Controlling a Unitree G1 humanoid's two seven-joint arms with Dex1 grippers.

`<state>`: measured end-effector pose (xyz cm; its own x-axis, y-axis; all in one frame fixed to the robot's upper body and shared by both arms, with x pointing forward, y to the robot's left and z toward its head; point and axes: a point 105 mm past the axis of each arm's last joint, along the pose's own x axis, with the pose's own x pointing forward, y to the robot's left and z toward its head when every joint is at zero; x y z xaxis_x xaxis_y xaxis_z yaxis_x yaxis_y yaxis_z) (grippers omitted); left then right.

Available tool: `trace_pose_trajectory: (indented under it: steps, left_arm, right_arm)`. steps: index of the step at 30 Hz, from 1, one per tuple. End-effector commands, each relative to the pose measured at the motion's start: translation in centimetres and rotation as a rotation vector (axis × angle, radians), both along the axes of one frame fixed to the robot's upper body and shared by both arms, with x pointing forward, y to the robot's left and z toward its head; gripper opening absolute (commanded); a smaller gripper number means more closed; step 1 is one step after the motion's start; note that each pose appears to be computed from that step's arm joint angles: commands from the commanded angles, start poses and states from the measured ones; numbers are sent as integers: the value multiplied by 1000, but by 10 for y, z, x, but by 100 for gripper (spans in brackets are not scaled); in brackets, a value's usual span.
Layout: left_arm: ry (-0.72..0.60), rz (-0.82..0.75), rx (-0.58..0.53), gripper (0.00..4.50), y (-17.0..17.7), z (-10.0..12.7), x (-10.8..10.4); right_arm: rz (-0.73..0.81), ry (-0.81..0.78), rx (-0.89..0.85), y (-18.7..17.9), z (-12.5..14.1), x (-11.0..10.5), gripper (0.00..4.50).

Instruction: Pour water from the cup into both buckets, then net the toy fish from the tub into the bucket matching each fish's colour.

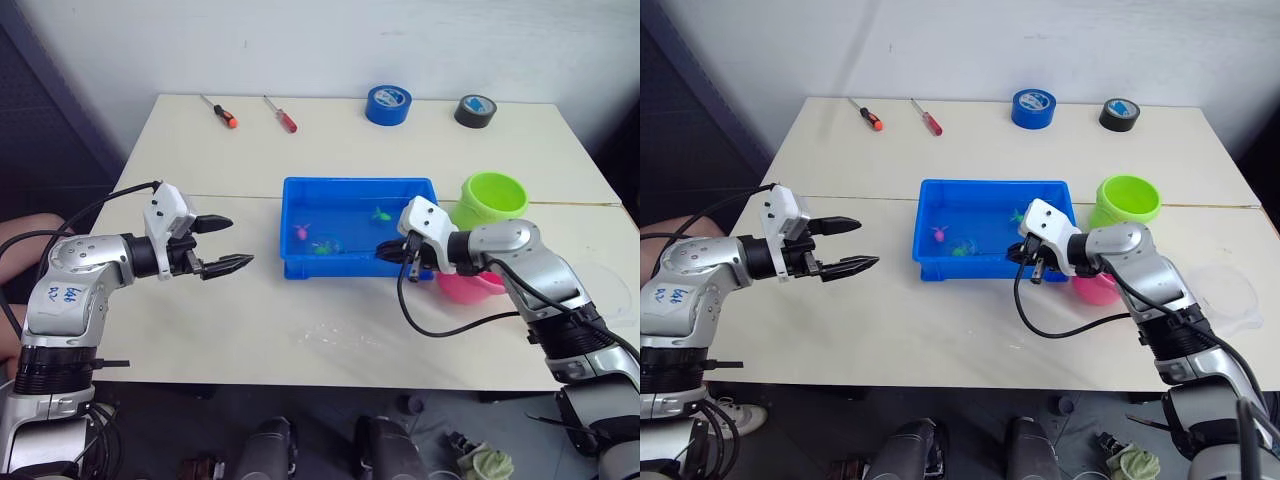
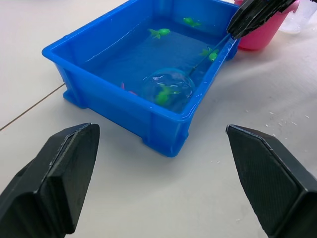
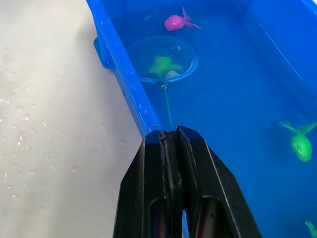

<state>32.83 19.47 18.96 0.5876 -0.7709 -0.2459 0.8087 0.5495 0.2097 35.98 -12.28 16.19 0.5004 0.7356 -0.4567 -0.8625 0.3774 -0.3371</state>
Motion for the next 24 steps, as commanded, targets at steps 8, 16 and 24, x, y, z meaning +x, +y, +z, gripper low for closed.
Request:
trace_pose_trajectory:
  steps: [8, 16, 24]
  left_arm:
    - [-68, -36, -19, 447, -13, 19, 2]
    - [-83, -51, -26, 447, -17, 23, 6]
    - [-88, -87, -70, 447, -25, 29, 11]
  right_arm:
    - [-72, -45, 49, 10, 5, 28, 0]
    - [-72, -35, 184, 28, 19, 31, 0]
    - [-91, -15, 271, 19, 34, 20, 0]
